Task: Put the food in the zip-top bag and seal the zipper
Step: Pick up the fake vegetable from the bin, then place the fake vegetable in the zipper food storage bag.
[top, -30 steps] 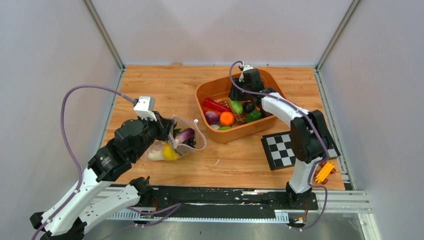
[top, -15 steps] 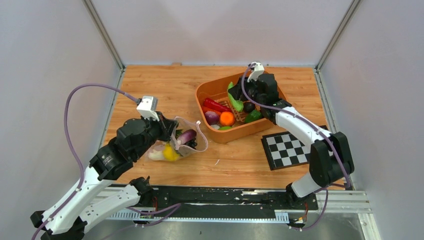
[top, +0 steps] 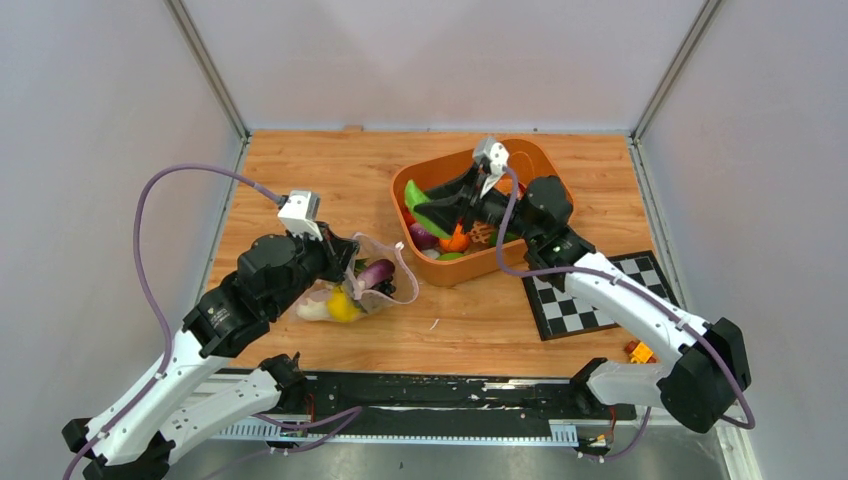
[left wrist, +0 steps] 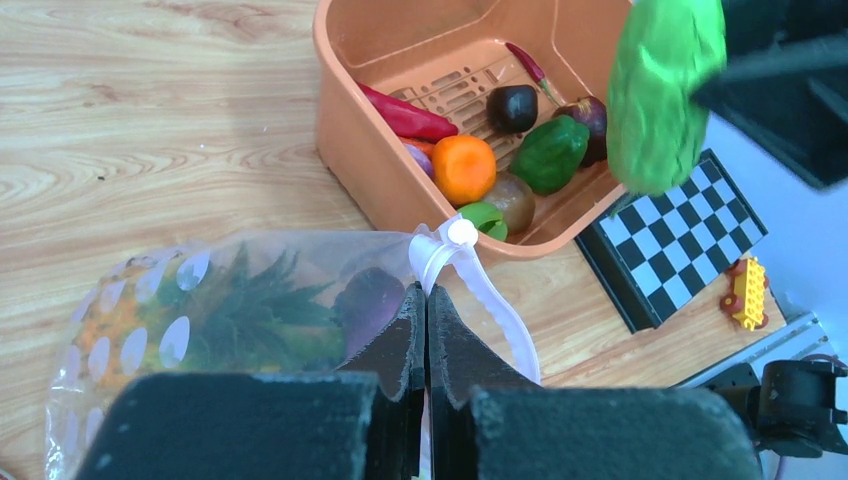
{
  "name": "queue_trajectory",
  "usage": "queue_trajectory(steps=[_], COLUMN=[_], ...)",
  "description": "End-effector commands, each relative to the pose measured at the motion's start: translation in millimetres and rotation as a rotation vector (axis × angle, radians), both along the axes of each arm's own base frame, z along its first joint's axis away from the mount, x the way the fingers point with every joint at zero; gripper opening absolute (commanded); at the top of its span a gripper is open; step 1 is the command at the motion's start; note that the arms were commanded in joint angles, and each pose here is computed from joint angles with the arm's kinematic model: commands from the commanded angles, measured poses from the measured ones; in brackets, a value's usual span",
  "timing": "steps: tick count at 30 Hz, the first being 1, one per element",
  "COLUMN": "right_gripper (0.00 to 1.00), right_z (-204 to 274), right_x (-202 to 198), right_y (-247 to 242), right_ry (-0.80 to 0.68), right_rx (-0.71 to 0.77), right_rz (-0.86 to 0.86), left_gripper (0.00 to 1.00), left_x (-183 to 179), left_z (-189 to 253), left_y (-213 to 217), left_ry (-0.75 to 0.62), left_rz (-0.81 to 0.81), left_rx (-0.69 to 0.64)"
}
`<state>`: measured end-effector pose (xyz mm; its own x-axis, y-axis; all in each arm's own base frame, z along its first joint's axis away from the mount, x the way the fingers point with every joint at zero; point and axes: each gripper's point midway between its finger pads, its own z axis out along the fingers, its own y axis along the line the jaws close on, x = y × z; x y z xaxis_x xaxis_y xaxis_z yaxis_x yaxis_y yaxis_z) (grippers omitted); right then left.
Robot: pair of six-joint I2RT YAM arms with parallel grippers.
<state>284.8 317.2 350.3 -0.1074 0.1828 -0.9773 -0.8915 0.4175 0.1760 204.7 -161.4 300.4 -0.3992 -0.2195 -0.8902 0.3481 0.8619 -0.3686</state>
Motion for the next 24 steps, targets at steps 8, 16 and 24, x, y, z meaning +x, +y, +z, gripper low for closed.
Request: queue_trajectory(steps=[8, 16, 24], right_gripper=[0.21, 0.20, 0.21], right_z=[-14.8, -50.8, -69.2], right_x=[-99.0, -97.6, -69.9], right_y=[59.8, 81.6, 106.9], right_ry=[-0.266, -0.205, -0.160], right_rx=[-0.119, -0.274, -0.430], right_rz=[0.488, 0.526, 0.328], left_gripper=[0.01, 0.01, 0.01], left_x=[2.0, 1.4, 2.0], left_z=[25.7, 28.2, 27.8], left_y=[-2.3, -3.1, -12.3], left_ry=[-0.062, -0.067, -0.059], left_rz=[0.009, 0.004, -0.030], left_rx=[-0.093, -0.099, -0.104])
